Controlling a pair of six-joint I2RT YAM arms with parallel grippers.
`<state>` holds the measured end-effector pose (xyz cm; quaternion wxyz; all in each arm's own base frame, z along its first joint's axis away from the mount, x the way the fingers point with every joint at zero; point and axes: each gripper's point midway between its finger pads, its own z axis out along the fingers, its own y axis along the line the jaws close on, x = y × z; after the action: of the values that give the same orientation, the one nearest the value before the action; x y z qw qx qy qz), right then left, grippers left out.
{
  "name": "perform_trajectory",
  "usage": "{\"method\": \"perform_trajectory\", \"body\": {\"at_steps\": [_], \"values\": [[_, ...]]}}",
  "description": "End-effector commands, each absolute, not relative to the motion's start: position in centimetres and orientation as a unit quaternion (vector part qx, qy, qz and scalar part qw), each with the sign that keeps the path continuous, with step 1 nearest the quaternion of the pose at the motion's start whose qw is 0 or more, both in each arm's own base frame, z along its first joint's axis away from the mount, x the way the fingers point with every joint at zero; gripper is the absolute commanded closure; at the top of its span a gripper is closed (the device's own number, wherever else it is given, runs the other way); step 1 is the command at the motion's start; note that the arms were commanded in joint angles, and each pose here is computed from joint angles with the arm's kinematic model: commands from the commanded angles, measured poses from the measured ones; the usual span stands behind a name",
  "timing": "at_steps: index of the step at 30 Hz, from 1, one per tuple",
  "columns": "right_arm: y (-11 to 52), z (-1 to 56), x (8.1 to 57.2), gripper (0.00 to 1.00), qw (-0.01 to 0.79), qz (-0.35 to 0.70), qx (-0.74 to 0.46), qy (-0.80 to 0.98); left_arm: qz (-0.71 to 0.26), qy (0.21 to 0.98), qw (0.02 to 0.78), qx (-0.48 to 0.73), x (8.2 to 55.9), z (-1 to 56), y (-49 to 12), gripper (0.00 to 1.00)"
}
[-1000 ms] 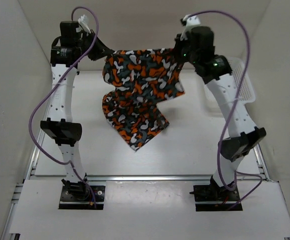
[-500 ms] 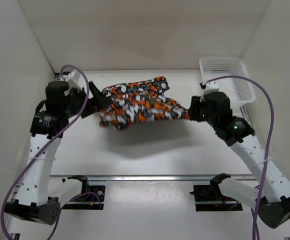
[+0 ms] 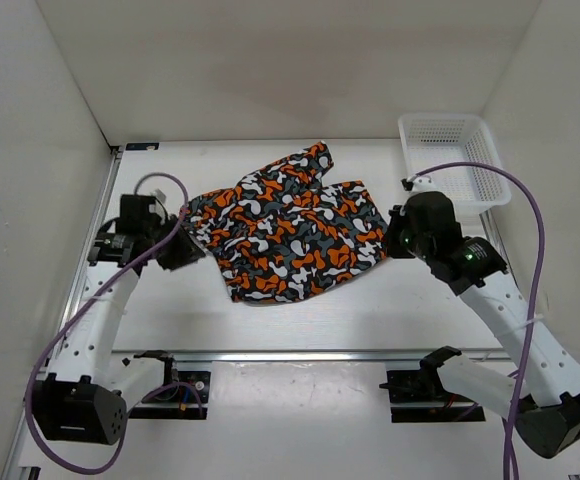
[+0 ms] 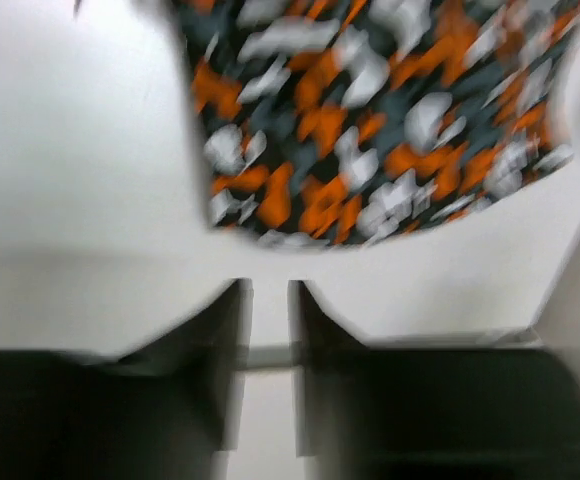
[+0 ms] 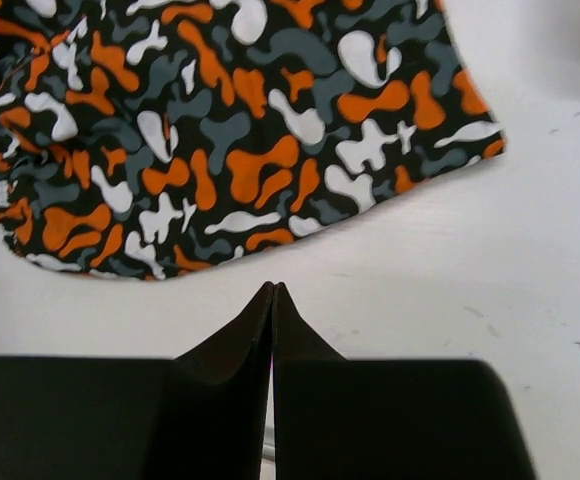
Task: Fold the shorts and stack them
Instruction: Flatten the shorts out
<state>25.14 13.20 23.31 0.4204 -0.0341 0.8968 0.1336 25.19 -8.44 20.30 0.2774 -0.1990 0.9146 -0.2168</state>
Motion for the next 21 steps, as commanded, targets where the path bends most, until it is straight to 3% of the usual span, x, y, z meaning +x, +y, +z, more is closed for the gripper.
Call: {"method": "perform_trajectory", "body": {"at_steps": [1,2,3,6,7,8,10,11,14,16,21], "values": [[14.4,20.1,23.1,0.97,0.355,0.162,-0.038,0.92,-0.254,0.925,0.197,-0.203,22.2,16.0,-10.7,0.39],[14.2,19.1,23.0,0.97,0.339,0.159,-0.004,0.927,-0.259,0.928,0.179,-0.201,21.7,14.9,-11.3,0.25],[13.9,18.5,22.7,0.93,0.329,0.156,0.01,0.931,-0.258,0.933,0.139,-0.208,20.4,12.6,-12.1,0.17],[14.4,15.9,21.9,0.77,0.278,0.178,0.033,0.944,-0.268,0.932,0.127,-0.21,20.4,10.5,-13.1,0.04],[14.4,15.3,21.8,0.4,0.272,0.178,0.042,0.945,-0.268,0.934,0.109,-0.212,20.0,9.4,-13.5,0.04],[14.0,14.0,21.4,0.24,0.257,0.177,0.058,0.948,-0.262,0.935,0.111,-0.214,20.4,9.1,-13.4,0.01],[13.5,13.0,22.0,0.03,0.248,0.184,0.102,0.946,-0.25,0.939,0.099,-0.215,20.8,7.5,-13.3,0.01],[12.4,11.8,22.1,0.03,0.237,0.179,0.132,0.946,-0.244,0.94,0.096,-0.217,21.1,7.0,-13.2,0.01],[11.4,9.5,23.0,0.11,0.213,0.213,0.187,0.935,-0.235,0.945,0.081,-0.212,21.8,5.2,-13.3,0.12],[11.2,8.9,24.5,0.16,0.217,0.239,0.208,0.923,-0.226,0.948,0.076,-0.211,22.4,4.2,-13.5,0.25],[10.1,8.4,28.1,0.2,0.22,0.244,0.228,0.917,-0.217,0.952,0.071,-0.205,23.6,3.2,-13.5,0.4]]}}
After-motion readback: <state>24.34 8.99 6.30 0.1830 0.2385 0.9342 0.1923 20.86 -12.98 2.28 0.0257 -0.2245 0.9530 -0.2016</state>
